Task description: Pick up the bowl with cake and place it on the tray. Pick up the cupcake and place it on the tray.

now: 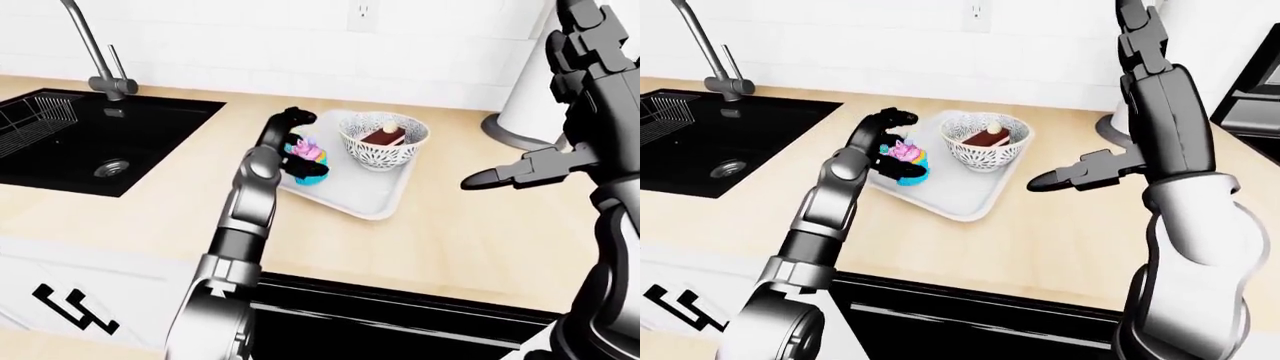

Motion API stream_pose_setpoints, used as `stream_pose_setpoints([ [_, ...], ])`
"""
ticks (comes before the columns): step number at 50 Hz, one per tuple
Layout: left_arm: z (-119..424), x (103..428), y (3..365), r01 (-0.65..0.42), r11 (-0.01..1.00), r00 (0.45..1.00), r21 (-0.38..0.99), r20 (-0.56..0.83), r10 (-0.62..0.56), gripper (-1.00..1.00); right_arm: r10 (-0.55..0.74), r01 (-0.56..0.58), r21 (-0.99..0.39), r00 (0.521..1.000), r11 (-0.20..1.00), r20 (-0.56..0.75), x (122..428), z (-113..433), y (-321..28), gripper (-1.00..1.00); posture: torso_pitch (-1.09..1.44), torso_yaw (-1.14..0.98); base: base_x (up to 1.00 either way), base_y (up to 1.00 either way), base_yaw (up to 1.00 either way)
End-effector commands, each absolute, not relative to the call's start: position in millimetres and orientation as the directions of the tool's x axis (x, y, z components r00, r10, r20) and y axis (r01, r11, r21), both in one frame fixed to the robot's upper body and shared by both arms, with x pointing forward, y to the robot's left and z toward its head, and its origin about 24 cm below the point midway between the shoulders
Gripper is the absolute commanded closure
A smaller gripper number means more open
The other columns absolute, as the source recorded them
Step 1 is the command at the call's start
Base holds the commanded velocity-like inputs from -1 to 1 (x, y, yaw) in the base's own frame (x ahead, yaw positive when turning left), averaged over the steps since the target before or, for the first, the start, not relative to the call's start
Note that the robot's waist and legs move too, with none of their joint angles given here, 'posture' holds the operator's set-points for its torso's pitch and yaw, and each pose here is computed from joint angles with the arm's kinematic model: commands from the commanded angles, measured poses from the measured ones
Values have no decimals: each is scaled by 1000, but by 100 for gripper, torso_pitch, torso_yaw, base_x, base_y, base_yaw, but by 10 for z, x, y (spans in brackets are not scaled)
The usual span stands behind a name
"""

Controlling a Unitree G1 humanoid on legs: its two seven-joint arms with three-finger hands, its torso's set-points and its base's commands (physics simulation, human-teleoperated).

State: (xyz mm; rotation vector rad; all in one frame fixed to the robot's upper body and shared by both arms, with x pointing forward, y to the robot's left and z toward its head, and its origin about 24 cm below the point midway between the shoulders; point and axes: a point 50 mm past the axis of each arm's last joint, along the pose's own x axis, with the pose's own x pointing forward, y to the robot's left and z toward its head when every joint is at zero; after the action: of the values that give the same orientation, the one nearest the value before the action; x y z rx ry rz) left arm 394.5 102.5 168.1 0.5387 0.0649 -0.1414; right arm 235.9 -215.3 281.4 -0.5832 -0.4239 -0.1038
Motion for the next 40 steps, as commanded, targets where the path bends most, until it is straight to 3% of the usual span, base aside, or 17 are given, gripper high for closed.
stream_pose_setpoints([
  [1,1943,3947,988,107,848,991,519,9,-131,-50,21,257,-511,879,820,476,2304,2916,-2154,-100,-19,0,0,0,0],
  [14,2062,3900,962,106,846,990,522,28,-141,-54,12,266,-504,876,822,482,2293,2938,-2186,-100,-19,0,0,0,0],
  [17,2141,3861,952,103,848,989,520,41,-145,-64,10,268,-501,875,823,484,2286,2950,-2194,-100,-19,0,0,0,0],
  [19,2179,3842,945,101,848,988,521,48,-147,-89,9,269,-500,875,824,485,2282,2952,-2196,-100,-19,0,0,0,0],
  [20,2182,3841,945,100,847,988,521,49,-147,-91,9,269,-499,874,824,485,2280,2954,-2197,-100,-19,0,0,0,0],
  [31,2474,3685,1001,75,859,985,506,99,-144,-87,0,280,-491,869,825,495,2227,3014,-2237,-100,-19,0,0,0,0],
  [40,2873,3274,1262,6,891,975,453,195,-106,-91,4,281,-487,863,827,505,2153,3090,-2231,-100,-19,0,0,0,0],
])
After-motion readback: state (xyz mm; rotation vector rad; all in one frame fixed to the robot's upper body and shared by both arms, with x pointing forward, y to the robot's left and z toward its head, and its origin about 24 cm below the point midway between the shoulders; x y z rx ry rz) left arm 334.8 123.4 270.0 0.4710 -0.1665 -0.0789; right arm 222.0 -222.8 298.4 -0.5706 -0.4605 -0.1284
